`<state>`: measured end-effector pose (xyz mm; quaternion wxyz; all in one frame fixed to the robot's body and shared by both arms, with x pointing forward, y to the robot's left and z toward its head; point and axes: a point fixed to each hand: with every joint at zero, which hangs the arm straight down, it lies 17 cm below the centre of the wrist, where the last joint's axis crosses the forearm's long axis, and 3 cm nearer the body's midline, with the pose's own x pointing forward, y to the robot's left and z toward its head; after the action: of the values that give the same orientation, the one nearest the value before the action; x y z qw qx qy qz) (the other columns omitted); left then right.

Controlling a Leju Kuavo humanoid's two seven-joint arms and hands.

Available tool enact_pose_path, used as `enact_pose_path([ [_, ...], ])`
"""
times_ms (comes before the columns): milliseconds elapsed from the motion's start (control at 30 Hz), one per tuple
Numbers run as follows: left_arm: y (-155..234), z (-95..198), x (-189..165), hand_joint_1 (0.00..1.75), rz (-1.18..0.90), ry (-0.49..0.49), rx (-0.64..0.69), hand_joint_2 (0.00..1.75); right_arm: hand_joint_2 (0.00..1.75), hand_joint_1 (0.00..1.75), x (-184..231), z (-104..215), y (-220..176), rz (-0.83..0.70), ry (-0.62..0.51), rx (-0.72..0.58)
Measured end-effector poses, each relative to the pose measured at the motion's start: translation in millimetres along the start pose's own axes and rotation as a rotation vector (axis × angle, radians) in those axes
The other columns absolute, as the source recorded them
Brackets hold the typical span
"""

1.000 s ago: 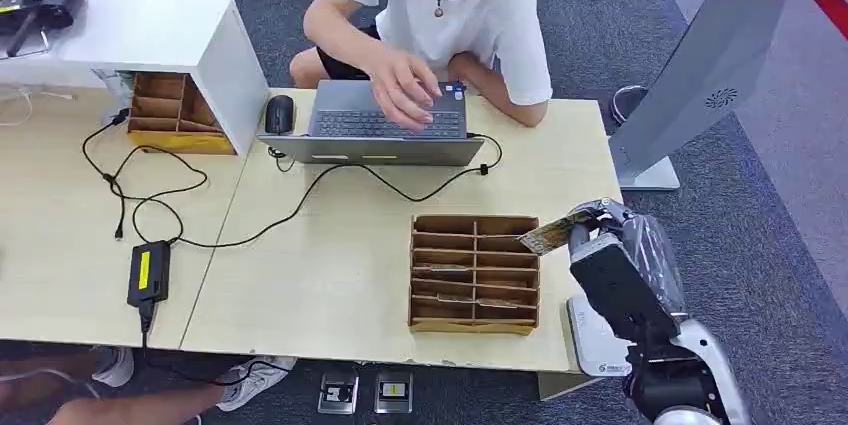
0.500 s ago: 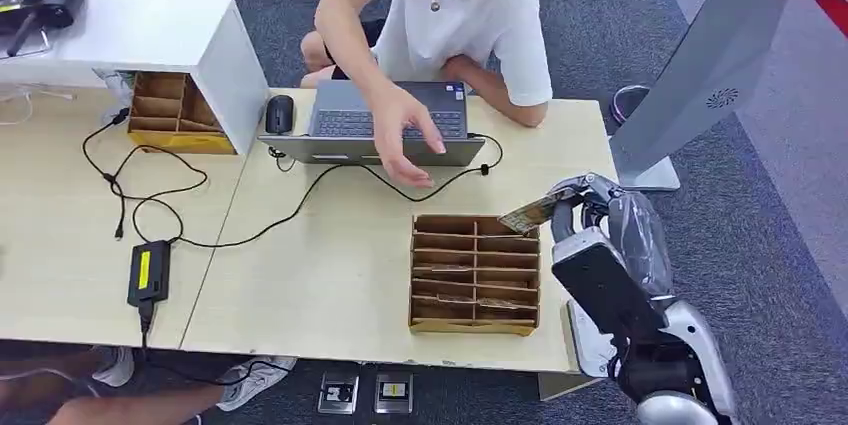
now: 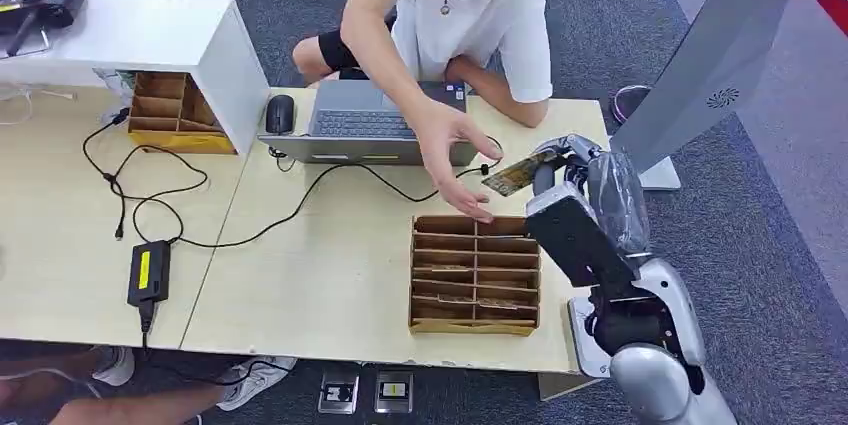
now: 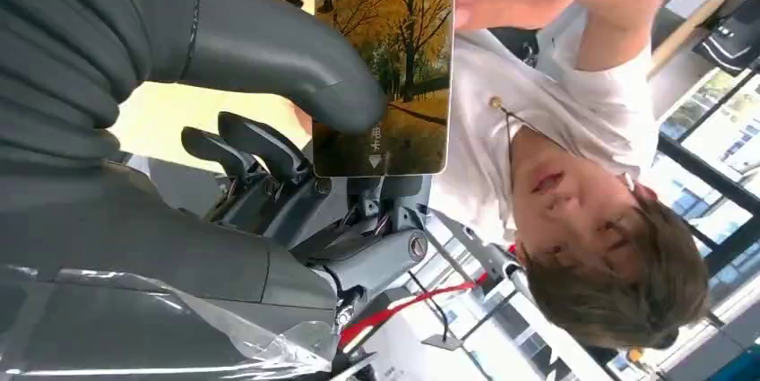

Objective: Pass the card to the sensor for recognition and then transmit it.

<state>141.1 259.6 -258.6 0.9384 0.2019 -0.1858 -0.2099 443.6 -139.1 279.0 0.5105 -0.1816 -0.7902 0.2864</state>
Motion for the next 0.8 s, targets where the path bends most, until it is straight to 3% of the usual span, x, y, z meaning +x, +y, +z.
enact_pose_path([
  [267,2,-2,5,0.00,-0.023,-0.001,-0.002,0.00,1.75,1.75,-19,-32,0,0.014,0.058,-0.033],
  [600,2,-2,8,0.00,-0.034,-0.006,-0.004,0.00,1.75,1.75,-32,-43,6,0.023,0.094,-0.032],
  [633,2,-2,8,0.00,-0.036,-0.008,-0.003,0.00,1.75,0.00,-37,-46,11,0.024,0.110,-0.023],
  [800,2,-2,8,0.00,-0.037,-0.008,-0.002,0.00,1.75,0.00,-43,-47,19,0.023,0.135,-0.012],
])
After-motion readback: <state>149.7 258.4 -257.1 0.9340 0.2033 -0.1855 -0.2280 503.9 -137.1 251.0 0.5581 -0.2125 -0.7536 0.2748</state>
